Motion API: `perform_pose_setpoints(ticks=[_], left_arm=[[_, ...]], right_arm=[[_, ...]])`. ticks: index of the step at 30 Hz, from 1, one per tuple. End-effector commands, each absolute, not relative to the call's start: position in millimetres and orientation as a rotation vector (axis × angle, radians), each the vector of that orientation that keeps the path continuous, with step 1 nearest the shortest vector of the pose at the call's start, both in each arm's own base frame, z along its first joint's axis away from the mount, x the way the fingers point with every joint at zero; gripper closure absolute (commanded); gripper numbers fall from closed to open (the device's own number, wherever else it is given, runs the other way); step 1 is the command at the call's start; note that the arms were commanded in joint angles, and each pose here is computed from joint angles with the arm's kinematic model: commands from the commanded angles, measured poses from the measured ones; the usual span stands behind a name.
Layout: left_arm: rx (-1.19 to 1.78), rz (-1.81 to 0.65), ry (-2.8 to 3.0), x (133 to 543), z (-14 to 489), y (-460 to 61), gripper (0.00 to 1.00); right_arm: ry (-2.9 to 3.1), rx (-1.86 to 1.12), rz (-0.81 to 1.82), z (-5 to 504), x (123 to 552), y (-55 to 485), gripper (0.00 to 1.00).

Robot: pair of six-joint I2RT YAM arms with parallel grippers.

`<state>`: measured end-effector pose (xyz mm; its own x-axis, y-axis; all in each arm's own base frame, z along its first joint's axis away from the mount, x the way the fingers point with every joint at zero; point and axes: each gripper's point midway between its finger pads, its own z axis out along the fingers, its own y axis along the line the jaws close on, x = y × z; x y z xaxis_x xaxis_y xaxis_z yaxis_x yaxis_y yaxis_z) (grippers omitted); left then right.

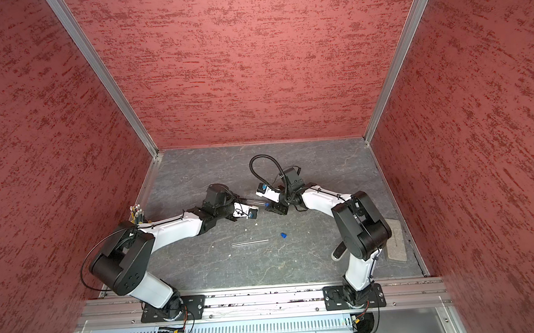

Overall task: Insert stoppers into test tubes
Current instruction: Insert the stopper into the test tube.

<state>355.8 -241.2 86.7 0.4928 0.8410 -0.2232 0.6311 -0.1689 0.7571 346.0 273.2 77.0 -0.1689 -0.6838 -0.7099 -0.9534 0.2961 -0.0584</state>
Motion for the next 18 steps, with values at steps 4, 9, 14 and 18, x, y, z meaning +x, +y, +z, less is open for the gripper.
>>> perform_pose_setpoints(ticks=[4, 9, 14, 18], left_arm=[[1.902, 0.276, 1.259, 353, 74, -240, 0.83], [1.904, 0.259, 1.285, 353, 69, -238, 0.83], [1.91, 0.231, 1.321, 352, 62, -237, 0.83], [1.913, 0.218, 1.344, 352, 55, -236, 0.83]], right_arm=[[1.927, -1.458, 0.467, 80, 355, 269, 0.48], [1.943, -1.424, 0.435, 81, 360, 258, 0.48], [1.962, -1.382, 0.401, 82, 365, 245, 0.48], [1.967, -1.343, 0.379, 87, 370, 235, 0.48]])
